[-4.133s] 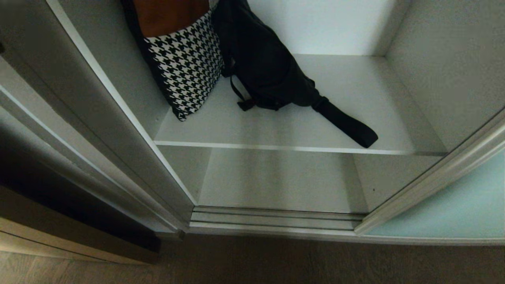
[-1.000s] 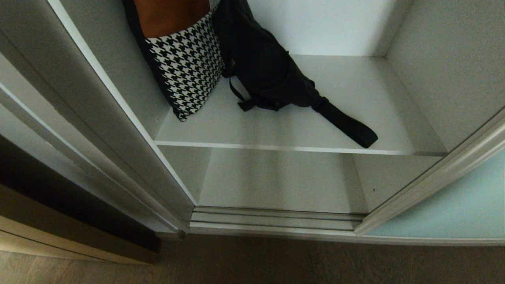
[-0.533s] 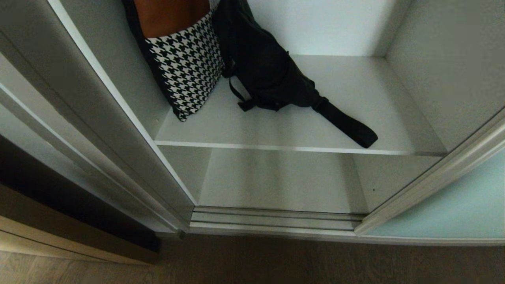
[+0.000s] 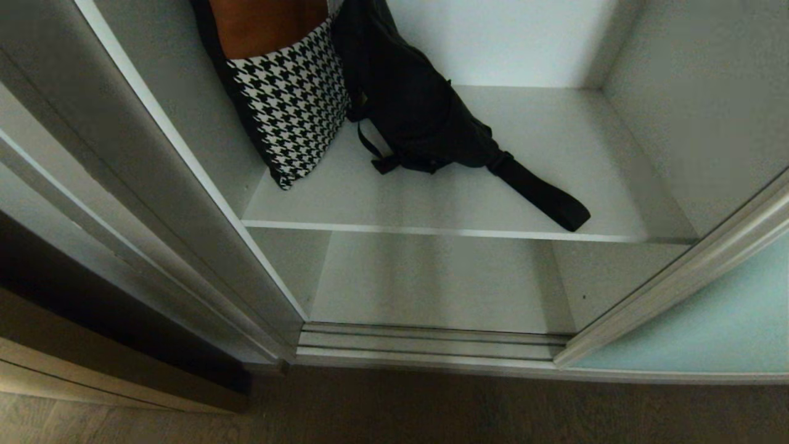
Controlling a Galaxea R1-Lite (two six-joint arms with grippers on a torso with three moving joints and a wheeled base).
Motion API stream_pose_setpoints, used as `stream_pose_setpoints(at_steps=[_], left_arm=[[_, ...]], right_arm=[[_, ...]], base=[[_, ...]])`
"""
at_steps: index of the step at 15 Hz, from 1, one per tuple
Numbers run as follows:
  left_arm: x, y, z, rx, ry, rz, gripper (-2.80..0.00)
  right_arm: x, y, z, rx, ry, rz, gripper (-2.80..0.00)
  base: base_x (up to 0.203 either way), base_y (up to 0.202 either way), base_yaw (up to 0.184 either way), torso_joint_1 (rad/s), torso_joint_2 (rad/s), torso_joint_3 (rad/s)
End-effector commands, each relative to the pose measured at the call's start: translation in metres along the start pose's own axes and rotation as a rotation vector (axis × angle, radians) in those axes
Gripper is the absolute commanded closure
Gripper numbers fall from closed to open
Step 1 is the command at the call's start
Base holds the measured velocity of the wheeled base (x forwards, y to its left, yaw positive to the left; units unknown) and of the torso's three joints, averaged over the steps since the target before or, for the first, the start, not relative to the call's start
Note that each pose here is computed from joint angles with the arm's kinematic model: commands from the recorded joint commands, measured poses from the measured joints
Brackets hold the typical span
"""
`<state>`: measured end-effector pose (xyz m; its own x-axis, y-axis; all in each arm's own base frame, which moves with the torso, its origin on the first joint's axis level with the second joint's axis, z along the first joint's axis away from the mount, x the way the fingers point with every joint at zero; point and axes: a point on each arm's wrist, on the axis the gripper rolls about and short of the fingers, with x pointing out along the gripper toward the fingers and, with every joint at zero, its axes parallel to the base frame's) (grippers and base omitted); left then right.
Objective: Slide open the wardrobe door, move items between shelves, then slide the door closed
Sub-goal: Close the door
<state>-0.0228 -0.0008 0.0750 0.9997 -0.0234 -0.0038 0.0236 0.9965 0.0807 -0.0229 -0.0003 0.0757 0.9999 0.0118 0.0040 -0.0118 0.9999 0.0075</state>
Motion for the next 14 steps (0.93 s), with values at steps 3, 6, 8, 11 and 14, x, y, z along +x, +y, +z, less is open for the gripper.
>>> stream_pose_setpoints(at_steps=[3,6,8,11,14], left_arm=[[0.0,0.0,0.0,0.0,0.002,0.0,0.0],[0.0,0.0,0.0,0.0,0.003,-0.001,0.0],[0.0,0.0,0.0,0.0,0.003,0.0,0.0],[0.0,0.0,0.0,0.0,0.003,-0.001,0.0],[0.0,0.0,0.0,0.0,0.004,0.0,0.0]], right_arm=[[0.0,0.0,0.0,-0.001,0.003,-0.001,0.0],[0.0,0.0,0.0,-0.01,-0.003,0.0,0.0],[-0.006,0.0,0.018,-0.001,-0.068,0.003,0.0],[-0.027,0.0,0.058,0.016,-0.143,-0.001,0.0],[-0.065,0.001,0.097,0.015,-0.177,0.021,0.0]], base=[[0.0,0.0,0.0,0.0,0.0,0.0],[0.0,0.0,0.0,0.0,0.0,0.0],[0.0,0.0,0.0,0.0,0.0,0.0],[0.0,0.0,0.0,0.0,0.0,0.0],[0.0,0.0,0.0,0.0,0.0,0.0]])
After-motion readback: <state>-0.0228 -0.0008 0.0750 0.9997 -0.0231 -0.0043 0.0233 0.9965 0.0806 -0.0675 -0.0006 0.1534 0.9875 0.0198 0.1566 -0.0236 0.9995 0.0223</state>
